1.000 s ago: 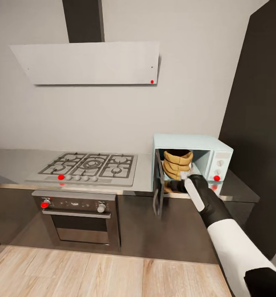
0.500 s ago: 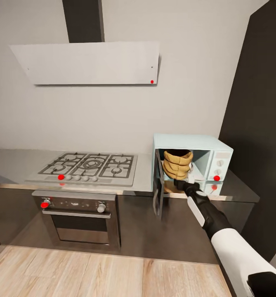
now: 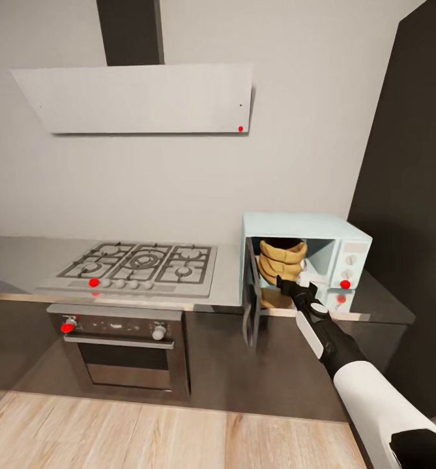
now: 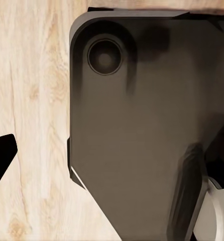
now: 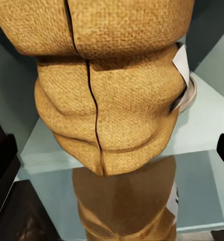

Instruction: In the kitchen, take the popcorn bag from the countertop, put it into the microwave, and heat it until the popcorn is cooked so the cooked popcorn ends up inside the bag.

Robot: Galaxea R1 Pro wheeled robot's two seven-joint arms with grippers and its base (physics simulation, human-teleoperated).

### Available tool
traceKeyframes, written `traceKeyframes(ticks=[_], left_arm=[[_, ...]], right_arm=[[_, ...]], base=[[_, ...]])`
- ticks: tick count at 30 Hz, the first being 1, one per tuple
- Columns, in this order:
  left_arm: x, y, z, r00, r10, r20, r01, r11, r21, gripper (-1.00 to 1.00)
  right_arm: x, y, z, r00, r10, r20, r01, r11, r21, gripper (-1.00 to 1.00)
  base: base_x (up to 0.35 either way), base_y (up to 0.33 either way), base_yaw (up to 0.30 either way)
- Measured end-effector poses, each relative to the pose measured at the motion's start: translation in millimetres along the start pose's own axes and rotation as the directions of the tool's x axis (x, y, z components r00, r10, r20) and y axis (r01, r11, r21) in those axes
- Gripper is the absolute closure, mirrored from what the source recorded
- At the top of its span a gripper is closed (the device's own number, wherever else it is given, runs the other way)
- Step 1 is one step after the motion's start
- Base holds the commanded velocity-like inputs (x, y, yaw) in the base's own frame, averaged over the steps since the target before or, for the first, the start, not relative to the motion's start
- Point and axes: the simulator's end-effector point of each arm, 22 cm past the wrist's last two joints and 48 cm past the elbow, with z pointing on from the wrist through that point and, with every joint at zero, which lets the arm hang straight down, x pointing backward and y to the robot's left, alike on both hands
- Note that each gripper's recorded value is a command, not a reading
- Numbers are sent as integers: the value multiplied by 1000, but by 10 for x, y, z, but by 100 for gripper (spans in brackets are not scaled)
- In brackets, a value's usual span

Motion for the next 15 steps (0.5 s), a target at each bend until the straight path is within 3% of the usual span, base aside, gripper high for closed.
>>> traceKeyframes(ticks=[15], left_arm=[[0, 6, 0, 1000, 0, -1, 0, 1000, -1, -100]], right_arm=[[5, -12, 2, 1000, 0, -1, 0, 1000, 2, -100]], base=[[142, 0, 0]])
